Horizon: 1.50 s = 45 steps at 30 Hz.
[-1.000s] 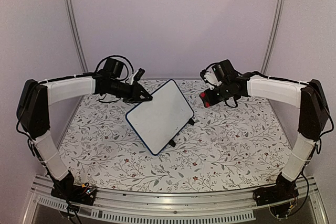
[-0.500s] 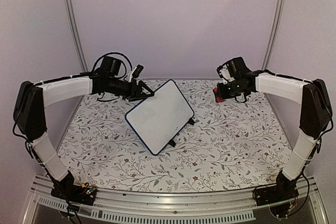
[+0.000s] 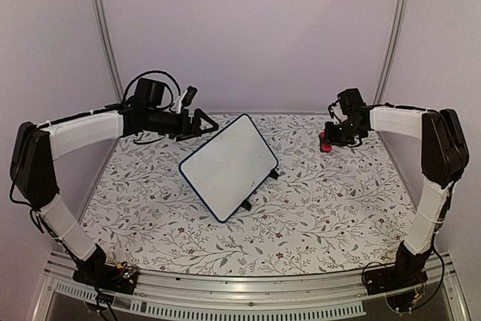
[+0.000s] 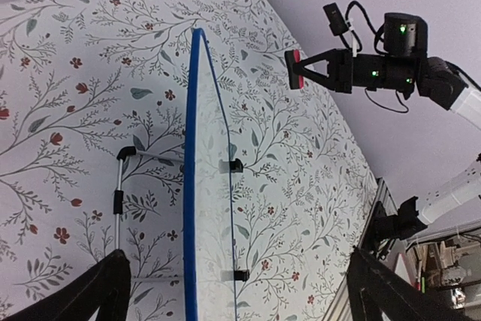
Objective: Erase the whiteboard
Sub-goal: Place the whiteboard eraser at the center of the board.
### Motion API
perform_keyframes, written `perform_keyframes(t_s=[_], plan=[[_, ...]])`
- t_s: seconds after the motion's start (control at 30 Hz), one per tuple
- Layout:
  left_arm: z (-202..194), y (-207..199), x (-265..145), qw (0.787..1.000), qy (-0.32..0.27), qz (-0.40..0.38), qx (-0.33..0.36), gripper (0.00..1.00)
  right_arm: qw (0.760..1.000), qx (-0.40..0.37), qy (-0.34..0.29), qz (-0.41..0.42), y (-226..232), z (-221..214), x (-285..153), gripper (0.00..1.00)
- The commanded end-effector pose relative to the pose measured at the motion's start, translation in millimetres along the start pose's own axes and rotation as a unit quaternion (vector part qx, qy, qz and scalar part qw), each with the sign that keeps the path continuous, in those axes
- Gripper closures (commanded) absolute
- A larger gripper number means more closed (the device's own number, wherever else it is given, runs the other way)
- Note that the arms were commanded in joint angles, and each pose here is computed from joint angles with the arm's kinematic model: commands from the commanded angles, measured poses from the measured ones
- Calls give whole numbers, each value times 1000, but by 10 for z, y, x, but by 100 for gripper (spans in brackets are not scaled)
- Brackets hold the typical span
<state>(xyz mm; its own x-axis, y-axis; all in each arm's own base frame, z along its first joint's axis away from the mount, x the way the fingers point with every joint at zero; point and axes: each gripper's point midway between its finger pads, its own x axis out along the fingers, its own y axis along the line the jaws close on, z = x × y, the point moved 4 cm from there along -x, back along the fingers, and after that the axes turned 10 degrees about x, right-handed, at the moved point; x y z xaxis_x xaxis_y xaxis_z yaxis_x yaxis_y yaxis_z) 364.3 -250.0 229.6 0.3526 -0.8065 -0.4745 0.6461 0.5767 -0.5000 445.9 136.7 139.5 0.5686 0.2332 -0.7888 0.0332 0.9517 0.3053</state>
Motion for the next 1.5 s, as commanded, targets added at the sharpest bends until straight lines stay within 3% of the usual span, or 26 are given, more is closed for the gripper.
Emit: perform_keyframes(t_s=[0.0,0.63,0.9,1.1,1.3,1.47], plan=[[135,2,-140,999,-36,10,12,0,999,39,10,2,-122,39,115,84],[176,53,-218,999,-53,12,3,0,989,86,108,-44,-528,-453,680,64],[187,41,-233,998,-56,10,4,0,987,101,127,11,-407,-563,699,54],[183,42,-228,998,-56,8,4,0,987,108,118,-2,-440,-560,673,45],[174,65,-222,998,-55,9,1,0,990,70,91,-87,-467,-474,579,44],[179,81,-234,998,-56,12,0,0,991,23,17,-132,-266,-199,281,45]])
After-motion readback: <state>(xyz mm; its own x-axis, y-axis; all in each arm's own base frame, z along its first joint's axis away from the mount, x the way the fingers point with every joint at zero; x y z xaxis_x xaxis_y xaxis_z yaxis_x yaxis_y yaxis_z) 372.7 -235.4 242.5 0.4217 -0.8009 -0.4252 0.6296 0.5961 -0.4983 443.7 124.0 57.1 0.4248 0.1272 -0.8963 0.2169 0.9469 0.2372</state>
